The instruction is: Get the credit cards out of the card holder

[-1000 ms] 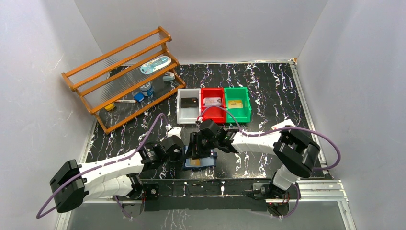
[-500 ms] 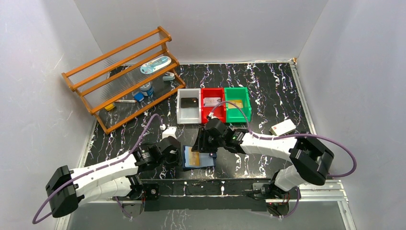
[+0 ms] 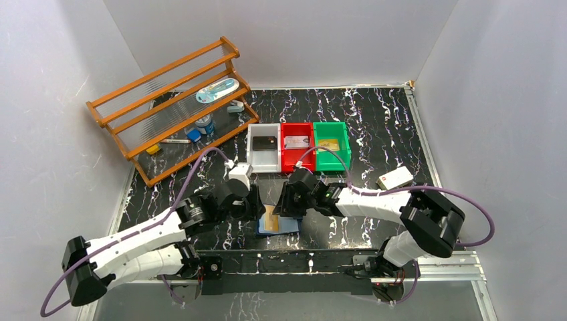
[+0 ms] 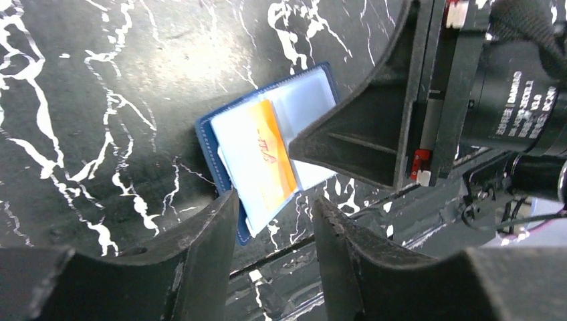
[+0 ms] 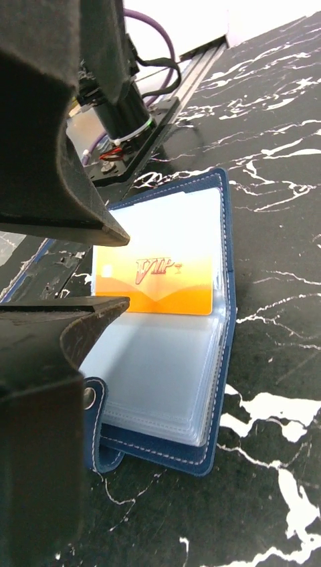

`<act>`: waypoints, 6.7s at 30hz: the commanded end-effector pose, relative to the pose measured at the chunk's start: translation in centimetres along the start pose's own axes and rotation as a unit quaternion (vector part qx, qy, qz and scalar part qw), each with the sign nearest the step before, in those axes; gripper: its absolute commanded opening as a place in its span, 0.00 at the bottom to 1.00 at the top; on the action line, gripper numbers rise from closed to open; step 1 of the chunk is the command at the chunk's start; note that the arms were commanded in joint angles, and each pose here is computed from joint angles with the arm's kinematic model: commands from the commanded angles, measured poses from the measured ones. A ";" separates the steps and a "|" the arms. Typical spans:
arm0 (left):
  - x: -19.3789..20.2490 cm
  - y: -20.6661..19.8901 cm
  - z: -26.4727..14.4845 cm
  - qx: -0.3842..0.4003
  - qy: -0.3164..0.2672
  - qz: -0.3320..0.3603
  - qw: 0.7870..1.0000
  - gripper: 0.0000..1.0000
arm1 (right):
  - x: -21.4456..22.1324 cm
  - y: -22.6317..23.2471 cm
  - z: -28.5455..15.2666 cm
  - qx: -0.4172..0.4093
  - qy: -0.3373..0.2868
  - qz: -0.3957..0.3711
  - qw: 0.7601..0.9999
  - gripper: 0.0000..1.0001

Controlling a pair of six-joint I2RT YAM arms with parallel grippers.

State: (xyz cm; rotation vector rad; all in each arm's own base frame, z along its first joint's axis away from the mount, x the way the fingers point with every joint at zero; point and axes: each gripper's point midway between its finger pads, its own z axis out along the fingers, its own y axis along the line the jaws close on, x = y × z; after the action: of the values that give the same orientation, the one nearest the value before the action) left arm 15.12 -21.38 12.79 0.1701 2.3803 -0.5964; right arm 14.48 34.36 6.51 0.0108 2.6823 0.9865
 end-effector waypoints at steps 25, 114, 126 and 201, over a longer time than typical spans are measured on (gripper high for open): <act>7.2 3.0 4.7 -0.040 0.092 -0.008 0.995 0.22 | -0.6 2.9 -0.5 -0.082 -0.011 0.031 0.996 0.44; 6.7 3.3 6.6 -0.068 0.070 -0.025 0.995 0.27 | 1.3 -3.8 2.1 -0.012 0.045 0.041 0.998 0.16; 9.5 6.0 6.7 -0.099 0.103 -0.005 0.990 0.21 | 0.0 -2.4 0.7 -0.040 0.026 0.043 0.998 0.18; 7.8 2.1 9.2 -0.052 0.122 -0.043 0.990 0.29 | -0.5 -4.0 -1.2 -0.071 0.010 0.086 0.994 0.11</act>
State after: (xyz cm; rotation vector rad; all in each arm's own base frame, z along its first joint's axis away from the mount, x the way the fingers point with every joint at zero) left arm 15.63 -25.61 2.47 0.1361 2.6148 -0.5569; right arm 14.84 30.36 4.30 0.2199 2.6745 1.2121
